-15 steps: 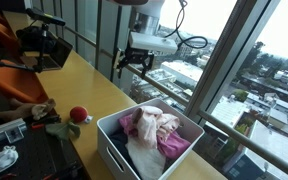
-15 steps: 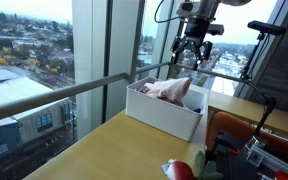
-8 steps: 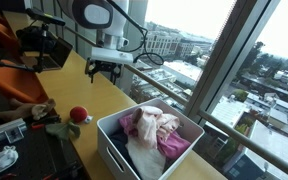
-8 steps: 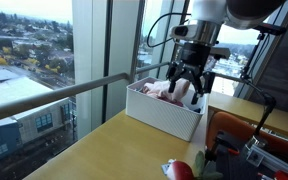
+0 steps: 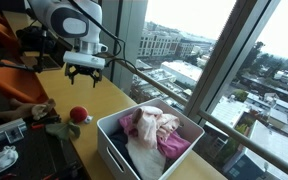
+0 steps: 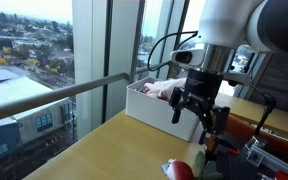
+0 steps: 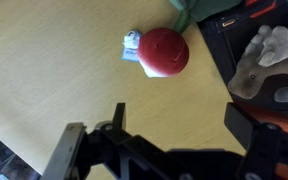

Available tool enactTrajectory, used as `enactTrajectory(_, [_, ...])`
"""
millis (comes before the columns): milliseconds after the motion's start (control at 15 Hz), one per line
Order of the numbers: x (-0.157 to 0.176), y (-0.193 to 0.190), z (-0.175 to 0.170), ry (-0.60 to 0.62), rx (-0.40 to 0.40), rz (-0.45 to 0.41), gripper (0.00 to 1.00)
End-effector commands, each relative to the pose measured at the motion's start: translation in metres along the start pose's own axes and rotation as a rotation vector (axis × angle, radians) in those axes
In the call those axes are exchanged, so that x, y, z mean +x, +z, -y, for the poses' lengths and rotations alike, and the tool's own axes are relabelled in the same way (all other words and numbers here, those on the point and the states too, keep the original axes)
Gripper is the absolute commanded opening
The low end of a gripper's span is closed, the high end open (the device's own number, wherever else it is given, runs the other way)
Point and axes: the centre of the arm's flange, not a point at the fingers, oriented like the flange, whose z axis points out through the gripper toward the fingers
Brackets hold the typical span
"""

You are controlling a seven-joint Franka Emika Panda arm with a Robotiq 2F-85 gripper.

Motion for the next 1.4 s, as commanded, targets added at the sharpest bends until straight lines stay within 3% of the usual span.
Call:
enactTrajectory(0, [0.003, 0.01, 0.012, 0.038, -0.009, -0.003, 1.0])
enactTrajectory(467, [-0.004, 0.037, 0.009, 0.065, 0.013, 0.009, 1.0])
enactTrajectory(1333, [-0.007, 0.141, 0.004, 0.076, 0.061, 0.063, 1.0])
